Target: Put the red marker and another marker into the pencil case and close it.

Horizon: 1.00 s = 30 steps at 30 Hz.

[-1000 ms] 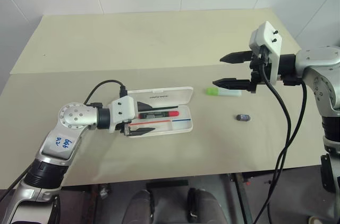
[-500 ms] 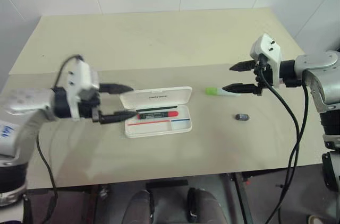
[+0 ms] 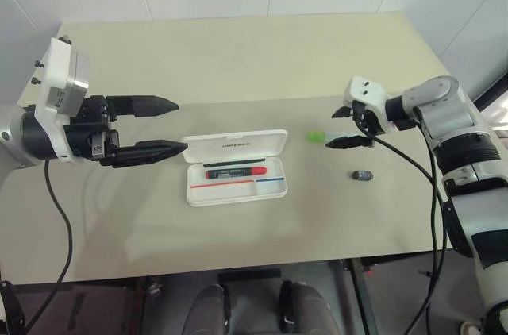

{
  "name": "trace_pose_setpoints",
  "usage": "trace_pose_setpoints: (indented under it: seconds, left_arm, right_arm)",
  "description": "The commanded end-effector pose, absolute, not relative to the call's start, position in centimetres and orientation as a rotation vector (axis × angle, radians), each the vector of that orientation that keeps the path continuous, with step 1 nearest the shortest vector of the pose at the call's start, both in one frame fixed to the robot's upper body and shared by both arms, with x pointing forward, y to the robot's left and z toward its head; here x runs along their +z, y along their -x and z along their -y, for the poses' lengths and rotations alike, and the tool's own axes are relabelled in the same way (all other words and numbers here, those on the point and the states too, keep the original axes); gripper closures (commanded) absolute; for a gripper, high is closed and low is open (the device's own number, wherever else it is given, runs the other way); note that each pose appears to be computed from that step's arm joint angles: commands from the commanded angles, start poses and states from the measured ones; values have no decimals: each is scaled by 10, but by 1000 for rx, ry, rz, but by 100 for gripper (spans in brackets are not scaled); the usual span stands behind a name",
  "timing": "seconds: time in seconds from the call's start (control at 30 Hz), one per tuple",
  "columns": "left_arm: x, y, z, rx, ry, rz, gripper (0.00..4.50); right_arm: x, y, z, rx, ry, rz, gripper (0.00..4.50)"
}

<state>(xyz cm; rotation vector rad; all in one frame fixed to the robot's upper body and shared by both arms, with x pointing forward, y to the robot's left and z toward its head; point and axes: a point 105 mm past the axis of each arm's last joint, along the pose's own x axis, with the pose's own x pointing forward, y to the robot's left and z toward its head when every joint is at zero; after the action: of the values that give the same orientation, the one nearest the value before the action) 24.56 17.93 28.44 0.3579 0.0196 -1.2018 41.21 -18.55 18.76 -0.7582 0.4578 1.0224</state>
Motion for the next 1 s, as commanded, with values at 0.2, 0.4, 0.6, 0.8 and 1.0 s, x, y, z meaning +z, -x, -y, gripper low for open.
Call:
trace_pose_setpoints:
  seconds: [0.2, 0.4, 0.6, 0.8, 1.0]
  left_arm:
    - [294, -241, -186, -1178, -466, -20, 85]
    - [294, -241, -190, -1164, -487, -38, 85]
    - [292, -242, -197, -1144, -503, -58, 85]
    - [287, -244, -202, -1138, -512, -67, 85]
    - [288, -246, -204, -1140, -513, -67, 85]
  right_arm:
    - [183, -423, 189, 970, 821, -478, 0]
    - [170, -427, 194, 919, 827, -535, 0]
    - [163, -426, 198, 901, 812, -571, 99]
    - [161, -421, 199, 938, 771, -588, 304]
    - [166, -417, 206, 952, 765, -591, 339]
